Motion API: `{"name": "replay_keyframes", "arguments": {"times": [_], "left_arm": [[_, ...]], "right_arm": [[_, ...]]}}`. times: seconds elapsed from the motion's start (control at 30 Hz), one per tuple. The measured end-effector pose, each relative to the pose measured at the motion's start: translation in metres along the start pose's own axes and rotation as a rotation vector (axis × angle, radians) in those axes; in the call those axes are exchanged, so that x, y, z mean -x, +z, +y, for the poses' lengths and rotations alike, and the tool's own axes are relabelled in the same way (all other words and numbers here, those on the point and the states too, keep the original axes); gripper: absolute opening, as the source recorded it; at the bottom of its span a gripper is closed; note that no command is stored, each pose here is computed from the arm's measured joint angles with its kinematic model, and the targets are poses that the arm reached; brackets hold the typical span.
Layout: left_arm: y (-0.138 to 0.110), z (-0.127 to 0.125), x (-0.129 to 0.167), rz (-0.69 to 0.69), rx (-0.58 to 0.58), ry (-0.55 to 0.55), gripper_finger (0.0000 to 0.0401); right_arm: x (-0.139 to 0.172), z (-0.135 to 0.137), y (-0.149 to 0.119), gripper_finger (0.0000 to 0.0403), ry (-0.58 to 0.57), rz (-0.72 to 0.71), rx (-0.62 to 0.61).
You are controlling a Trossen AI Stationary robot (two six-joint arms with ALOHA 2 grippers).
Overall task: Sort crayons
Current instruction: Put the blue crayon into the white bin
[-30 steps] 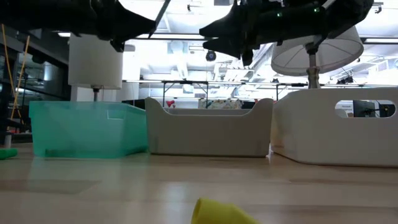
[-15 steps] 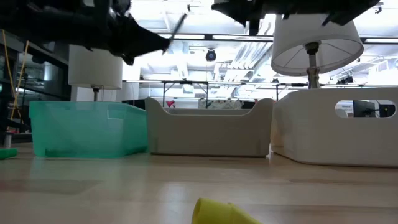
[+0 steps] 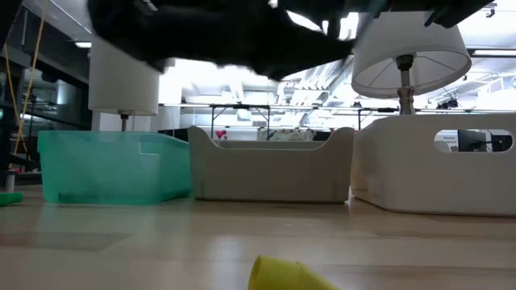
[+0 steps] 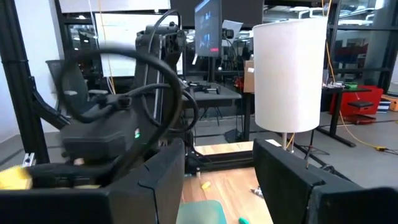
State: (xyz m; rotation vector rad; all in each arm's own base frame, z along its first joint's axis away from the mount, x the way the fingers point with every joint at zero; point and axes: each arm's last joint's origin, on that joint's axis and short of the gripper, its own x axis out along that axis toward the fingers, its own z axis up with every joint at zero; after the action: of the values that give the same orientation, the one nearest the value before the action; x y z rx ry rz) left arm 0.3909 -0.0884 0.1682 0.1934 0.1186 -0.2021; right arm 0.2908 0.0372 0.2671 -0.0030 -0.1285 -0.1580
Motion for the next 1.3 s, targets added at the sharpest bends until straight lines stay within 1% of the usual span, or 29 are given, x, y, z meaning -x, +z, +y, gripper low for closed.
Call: {"name": "replay_keyframes", "arguments": {"times": [0.1, 0.23, 0.33, 0.47, 0.6, 0.77, 0.87, 0.93, 1.0, 1.07, 1.13, 1.2, 1.23, 1.3], "left_arm": [[0.003, 0.002, -0.023, 0.039, -0.066, -0.003, 0.0], [0.0, 0.001, -0.044, 0.158, -0.148, -0.03, 0.0], [-0.006, 0.0, -0.051, 0.212, -0.183, -0.021, 0.0001], [-0.006, 0.001, -0.054, 0.209, -0.19, 0.028, 0.0015], [-0.006, 0.001, -0.054, 0.211, -0.214, 0.032, 0.0051], [-0.003, -0.004, -0.053, 0.211, -0.23, 0.025, 0.0123], [0.01, -0.006, -0.043, 0.274, -0.271, 0.042, 0.0162], [0.023, -0.006, -0.031, 0.358, -0.3, 0.051, 0.0179], [0.037, -0.005, -0.015, 0.444, -0.267, 0.053, 0.019], [0.047, -0.001, 0.005, 0.516, -0.195, 0.05, 0.0194], [0.052, 0.004, 0.026, 0.534, -0.121, 0.065, 0.0194], [0.051, 0.006, 0.051, 0.512, -0.06, 0.094, 0.0191], [0.049, 0.007, 0.064, 0.481, -0.036, 0.115, 0.0189], [0.047, 0.006, 0.092, 0.374, 0.019, 0.147, 0.0185]], "right_arm": [[0.001, 0.002, 0.001, 0.0183, 0.008, 0.0, 0.005], [0.007, 0.005, 0.009, 0.0183, 0.005, -0.014, 0.036], [0.011, 0.008, 0.013, 0.0183, 0.006, -0.012, 0.048], [0.014, 0.011, 0.016, 0.0183, -0.004, -0.013, 0.048], [0.015, 0.013, 0.016, 0.0183, 0.0, -0.011, 0.063], [0.015, 0.013, 0.015, 0.0183, 0.003, -0.009, 0.065], [0.015, 0.013, 0.015, 0.0183, 0.005, -0.007, 0.066], [0.015, 0.013, 0.015, 0.0183, 0.006, -0.007, 0.066], [0.015, 0.013, 0.015, 0.0183, 0.006, -0.006, 0.066], [0.015, 0.013, 0.015, 0.0183, 0.006, -0.007, 0.066], [0.015, 0.013, 0.015, 0.0183, 0.006, -0.007, 0.066], [0.015, 0.013, 0.015, 0.0183, 0.006, -0.008, 0.066], [0.015, 0.013, 0.015, 0.0183, 0.006, -0.006, 0.067], [0.015, 0.013, 0.015, 0.0183, 0.006, -0.004, 0.067]]}}
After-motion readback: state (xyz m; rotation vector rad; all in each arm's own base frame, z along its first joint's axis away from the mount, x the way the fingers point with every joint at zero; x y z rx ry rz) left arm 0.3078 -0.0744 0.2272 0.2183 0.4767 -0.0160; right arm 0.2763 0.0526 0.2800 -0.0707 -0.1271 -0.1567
